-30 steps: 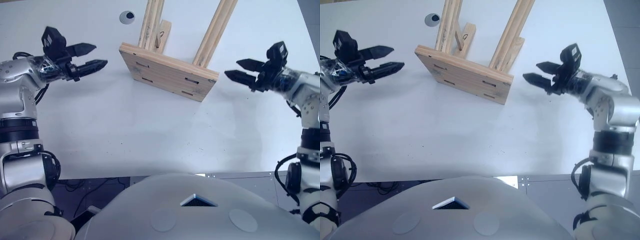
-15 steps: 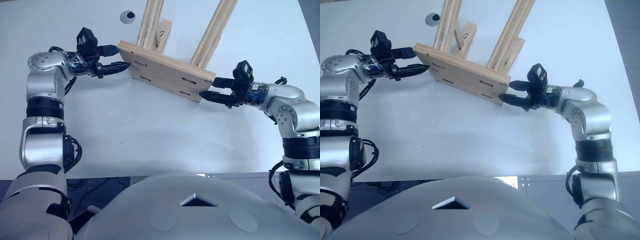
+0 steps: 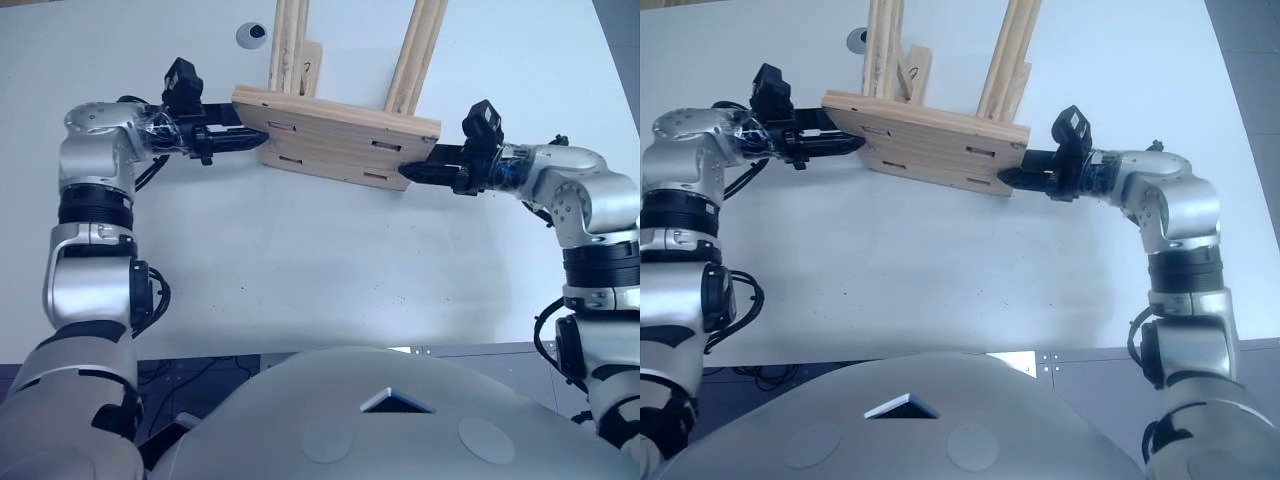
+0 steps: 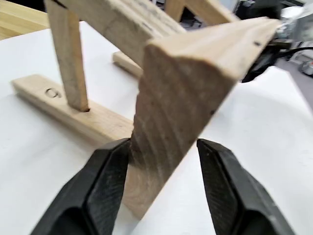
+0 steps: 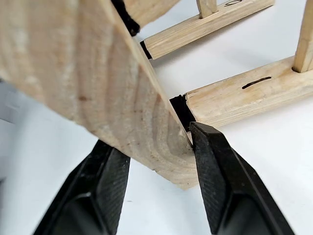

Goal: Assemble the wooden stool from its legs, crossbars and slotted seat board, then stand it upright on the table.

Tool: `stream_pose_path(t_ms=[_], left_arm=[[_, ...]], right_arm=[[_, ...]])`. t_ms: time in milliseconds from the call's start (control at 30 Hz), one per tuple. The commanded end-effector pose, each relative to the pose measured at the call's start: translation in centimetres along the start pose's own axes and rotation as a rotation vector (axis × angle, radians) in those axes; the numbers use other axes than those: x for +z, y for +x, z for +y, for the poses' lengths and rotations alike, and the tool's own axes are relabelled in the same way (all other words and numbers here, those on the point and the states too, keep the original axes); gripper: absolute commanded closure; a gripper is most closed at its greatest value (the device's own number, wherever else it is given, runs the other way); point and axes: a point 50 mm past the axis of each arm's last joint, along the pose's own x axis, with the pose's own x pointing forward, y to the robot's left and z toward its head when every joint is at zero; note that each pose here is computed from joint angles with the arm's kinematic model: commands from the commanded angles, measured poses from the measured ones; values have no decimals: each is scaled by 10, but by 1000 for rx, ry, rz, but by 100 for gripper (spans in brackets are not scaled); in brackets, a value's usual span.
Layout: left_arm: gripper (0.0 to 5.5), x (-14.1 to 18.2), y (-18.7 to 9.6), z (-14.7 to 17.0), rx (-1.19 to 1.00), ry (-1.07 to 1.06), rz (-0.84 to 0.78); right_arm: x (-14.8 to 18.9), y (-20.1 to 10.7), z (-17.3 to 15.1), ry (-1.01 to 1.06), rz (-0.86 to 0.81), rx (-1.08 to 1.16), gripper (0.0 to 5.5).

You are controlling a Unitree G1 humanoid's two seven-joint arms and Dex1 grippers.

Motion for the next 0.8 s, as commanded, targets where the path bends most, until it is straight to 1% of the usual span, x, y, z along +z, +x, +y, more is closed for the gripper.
stream_pose_path(t_ms=[33, 167, 233, 300, 367, 433, 500, 533, 600, 700, 800], left_arm=[[357, 15, -7, -36, -164, -112, -98], [377, 45, -22, -65, -188, -190, -165], [388, 63, -30, -75, -176, -270, -206], [399, 74, -31, -79, -163, -368, -216], [405, 74, -23, -74, -124, -488, -196], [405, 70, -14, -64, -51, -592, -179], [405, 68, -8, -42, 71, -720, -211], [405, 70, -6, -25, 167, -797, -242], [405, 75, 3, -2, 294, -901, -283], [405, 83, 20, 25, 449, -1002, -351], [405, 81, 30, 41, 571, -1004, -406]], right_arm=[[21, 1, 18, 159, -49, 244, 364], [48, -8, 31, 288, -101, 391, 364], [71, -11, 35, 340, -133, 441, 365], [92, -13, 38, 413, -150, 486, 369], [114, -11, 34, 486, -194, 502, 379], [127, -6, 27, 552, -231, 485, 383], [137, 1, 20, 632, -256, 457, 384], [140, 7, 16, 681, -263, 429, 388], [141, 16, 8, 765, -275, 375, 398], [136, 31, -9, 862, -321, 243, 414], [128, 41, -24, 897, -367, 110, 414]])
